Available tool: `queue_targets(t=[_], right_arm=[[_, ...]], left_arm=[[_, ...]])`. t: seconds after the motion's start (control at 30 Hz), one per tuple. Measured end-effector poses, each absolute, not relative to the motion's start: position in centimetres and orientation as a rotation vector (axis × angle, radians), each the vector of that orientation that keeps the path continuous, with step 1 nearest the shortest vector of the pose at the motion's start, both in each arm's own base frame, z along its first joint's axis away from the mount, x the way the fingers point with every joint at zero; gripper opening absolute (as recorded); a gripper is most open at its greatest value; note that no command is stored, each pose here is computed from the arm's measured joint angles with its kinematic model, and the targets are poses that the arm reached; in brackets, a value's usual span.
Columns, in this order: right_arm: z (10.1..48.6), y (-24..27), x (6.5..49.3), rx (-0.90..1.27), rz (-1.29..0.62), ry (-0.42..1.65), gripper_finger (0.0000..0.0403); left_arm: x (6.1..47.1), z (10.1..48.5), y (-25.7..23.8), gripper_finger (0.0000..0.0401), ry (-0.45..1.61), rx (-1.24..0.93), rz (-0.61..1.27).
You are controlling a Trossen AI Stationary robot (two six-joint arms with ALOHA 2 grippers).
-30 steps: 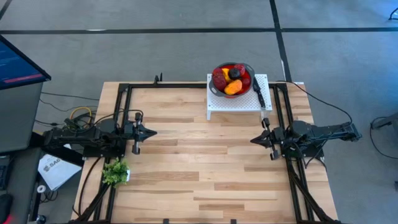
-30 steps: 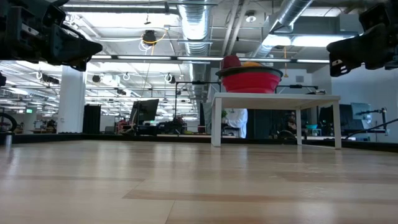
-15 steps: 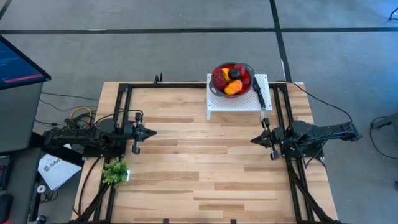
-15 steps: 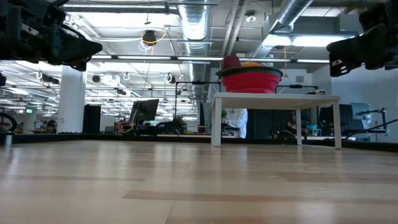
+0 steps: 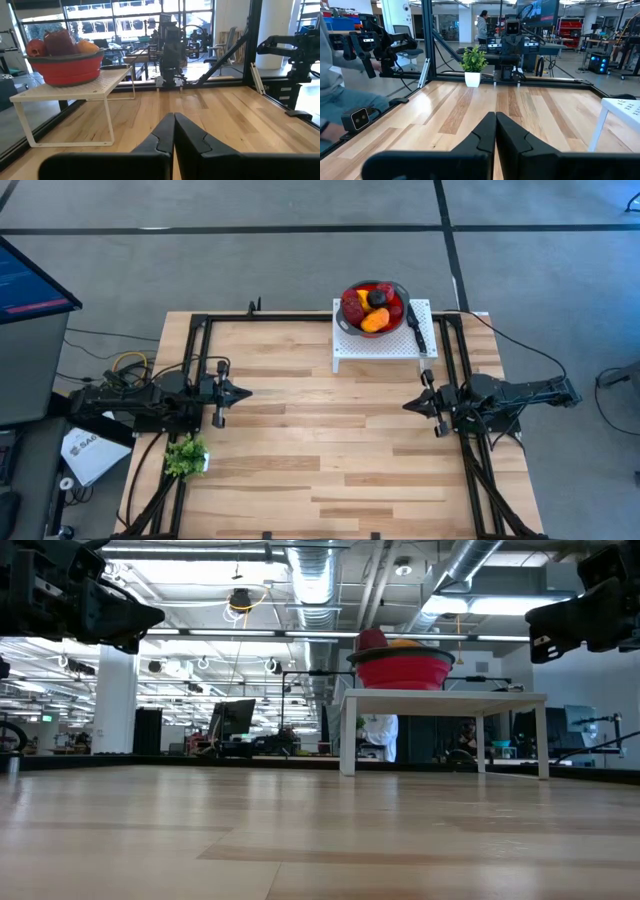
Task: Pick & Place Fruit
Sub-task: Return to Home Position
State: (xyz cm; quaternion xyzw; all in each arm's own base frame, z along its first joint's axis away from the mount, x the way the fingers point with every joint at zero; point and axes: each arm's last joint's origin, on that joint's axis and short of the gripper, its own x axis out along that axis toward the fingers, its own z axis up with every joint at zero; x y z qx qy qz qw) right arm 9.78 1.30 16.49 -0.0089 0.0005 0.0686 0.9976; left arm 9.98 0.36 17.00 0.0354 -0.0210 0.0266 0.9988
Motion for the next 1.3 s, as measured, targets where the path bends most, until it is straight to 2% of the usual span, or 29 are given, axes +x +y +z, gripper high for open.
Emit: queue_targets(t=[1.3], right_arm=[[16.49,1.3,9.78,-0.018,0.137,0.002,0.0006]], left_arm=[[9.97,17.17,0.36,0.0002,-0.06,0.071,0.054]])
